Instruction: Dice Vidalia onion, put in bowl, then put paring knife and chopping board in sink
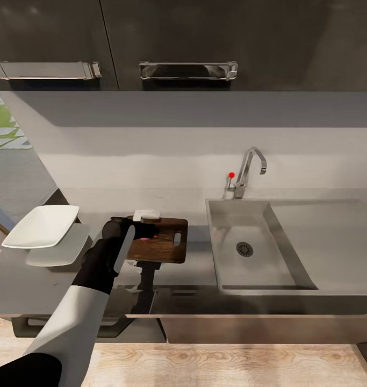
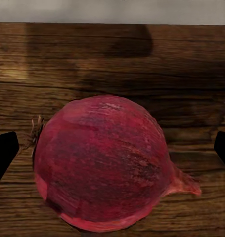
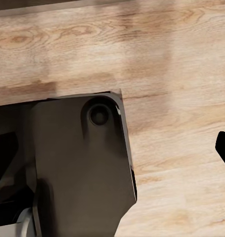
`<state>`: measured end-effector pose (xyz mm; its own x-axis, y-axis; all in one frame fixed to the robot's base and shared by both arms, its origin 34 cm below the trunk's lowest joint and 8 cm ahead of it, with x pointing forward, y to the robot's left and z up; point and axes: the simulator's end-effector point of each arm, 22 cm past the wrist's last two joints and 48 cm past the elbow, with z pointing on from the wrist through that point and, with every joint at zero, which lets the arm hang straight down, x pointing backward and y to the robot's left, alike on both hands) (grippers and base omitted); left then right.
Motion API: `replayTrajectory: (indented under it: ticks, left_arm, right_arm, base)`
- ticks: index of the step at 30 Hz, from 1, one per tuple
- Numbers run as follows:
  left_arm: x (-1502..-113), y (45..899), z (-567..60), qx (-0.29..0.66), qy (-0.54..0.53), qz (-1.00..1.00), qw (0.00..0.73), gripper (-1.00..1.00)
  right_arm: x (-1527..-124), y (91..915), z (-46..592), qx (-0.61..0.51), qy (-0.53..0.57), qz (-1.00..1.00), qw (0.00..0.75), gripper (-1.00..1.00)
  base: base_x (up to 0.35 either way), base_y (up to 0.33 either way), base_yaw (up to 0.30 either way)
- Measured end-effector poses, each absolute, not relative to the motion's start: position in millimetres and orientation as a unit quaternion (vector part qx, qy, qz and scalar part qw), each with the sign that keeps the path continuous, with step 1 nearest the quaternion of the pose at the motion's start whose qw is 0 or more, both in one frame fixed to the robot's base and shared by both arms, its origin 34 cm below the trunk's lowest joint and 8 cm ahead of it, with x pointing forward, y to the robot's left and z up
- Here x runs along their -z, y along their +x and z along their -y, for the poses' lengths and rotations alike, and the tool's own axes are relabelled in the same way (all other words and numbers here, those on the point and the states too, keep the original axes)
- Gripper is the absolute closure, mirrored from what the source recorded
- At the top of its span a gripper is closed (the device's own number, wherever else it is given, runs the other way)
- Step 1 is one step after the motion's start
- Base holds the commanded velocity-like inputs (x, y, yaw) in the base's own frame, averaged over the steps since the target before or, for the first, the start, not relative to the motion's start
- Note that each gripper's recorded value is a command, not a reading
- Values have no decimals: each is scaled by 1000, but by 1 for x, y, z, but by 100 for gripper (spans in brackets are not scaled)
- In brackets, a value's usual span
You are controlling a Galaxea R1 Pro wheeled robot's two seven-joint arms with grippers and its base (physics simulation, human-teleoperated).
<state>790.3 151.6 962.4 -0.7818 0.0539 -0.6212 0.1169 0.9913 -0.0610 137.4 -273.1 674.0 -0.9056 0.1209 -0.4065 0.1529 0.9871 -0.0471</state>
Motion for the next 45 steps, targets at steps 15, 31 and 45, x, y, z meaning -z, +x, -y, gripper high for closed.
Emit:
replayTrajectory:
  ticks: [15,31,45]
  left_arm:
    - [-963,791,-151,49,45,-942,328,-100]
    - [-1012,805,-152,53,42,-921,383,-100]
    - [-1028,809,-153,54,41,-913,401,-100]
  right_arm:
    - [-674,137,273,39,70,-975,206,-100]
    - [-674,137,273,39,70,-975,206,-100]
    - [-674,138,273,39,70,-975,206,-100]
  base:
    - [0,0,0]
    - [0,0,0]
    - [-19,0,0]
